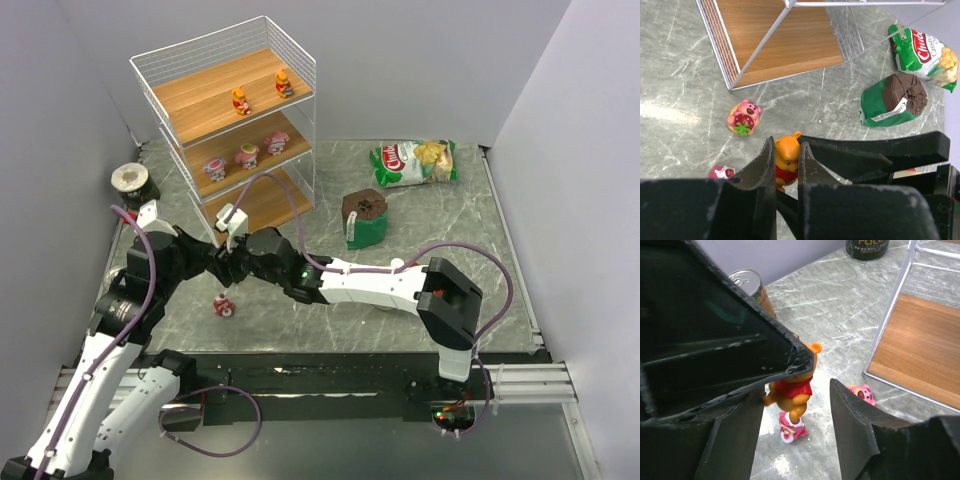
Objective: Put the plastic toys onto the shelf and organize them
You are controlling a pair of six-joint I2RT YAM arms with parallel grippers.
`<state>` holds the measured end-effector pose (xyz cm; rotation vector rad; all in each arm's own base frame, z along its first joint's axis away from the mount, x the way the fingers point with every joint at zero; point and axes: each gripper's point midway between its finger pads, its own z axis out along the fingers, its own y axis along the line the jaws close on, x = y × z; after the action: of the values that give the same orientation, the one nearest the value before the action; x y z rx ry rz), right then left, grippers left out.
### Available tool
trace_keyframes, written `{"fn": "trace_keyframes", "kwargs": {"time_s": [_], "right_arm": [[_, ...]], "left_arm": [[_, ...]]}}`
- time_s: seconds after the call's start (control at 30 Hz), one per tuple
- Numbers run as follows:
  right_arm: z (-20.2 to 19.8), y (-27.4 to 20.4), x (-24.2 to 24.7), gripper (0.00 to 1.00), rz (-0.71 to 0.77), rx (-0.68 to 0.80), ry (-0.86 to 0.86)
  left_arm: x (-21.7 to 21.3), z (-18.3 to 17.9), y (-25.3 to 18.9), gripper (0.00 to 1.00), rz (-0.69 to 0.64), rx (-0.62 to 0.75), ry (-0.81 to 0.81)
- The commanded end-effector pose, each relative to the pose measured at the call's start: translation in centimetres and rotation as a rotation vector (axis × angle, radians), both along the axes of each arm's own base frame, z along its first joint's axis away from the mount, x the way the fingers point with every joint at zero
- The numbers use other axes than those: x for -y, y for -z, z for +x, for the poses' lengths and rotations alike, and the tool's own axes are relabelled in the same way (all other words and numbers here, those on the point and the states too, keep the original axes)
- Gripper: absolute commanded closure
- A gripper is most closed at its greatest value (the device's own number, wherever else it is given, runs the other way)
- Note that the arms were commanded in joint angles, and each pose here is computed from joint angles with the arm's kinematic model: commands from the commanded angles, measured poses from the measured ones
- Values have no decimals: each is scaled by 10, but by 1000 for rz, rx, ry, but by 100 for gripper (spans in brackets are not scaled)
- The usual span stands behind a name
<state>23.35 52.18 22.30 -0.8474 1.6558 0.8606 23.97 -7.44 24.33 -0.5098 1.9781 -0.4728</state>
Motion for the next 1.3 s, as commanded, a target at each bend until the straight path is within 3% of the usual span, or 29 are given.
{"fn": "trace_keyframes", "kwargs": {"time_s": [0.0, 0.27, 0.37, 0.47, 0.53, 0.67, 0.77, 1.0, 1.27], "right_arm": [[12, -18, -4, 38, 75, 38, 50], [17, -34, 2, 47, 172, 33, 94], [14, -36, 0, 63, 188, 31, 81], [12, -37, 0, 91, 199, 27, 72], [11, -33, 1, 100, 196, 16, 69], [6, -37, 6, 100, 222, 22, 58], [0, -31, 16, 100, 213, 47, 39], [-34, -9, 41, 100, 264, 159, -117], [-59, -15, 54, 100, 329, 214, -219]], "left_arm": [[13, -12, -12, 99, -30, 16, 84], [15, -14, -11, 98, -53, 1, 83], [17, -14, -13, 93, -64, 6, 91], [16, -14, -16, 80, -68, 15, 82], [14, -16, -17, 72, -68, 18, 74], [7, -17, -21, 44, -68, 25, 37], [1, -18, -21, 34, -66, 32, 3], [14, -19, -11, 34, -102, 33, 60], [55, -29, -2, 44, -129, 2, 328]]}}
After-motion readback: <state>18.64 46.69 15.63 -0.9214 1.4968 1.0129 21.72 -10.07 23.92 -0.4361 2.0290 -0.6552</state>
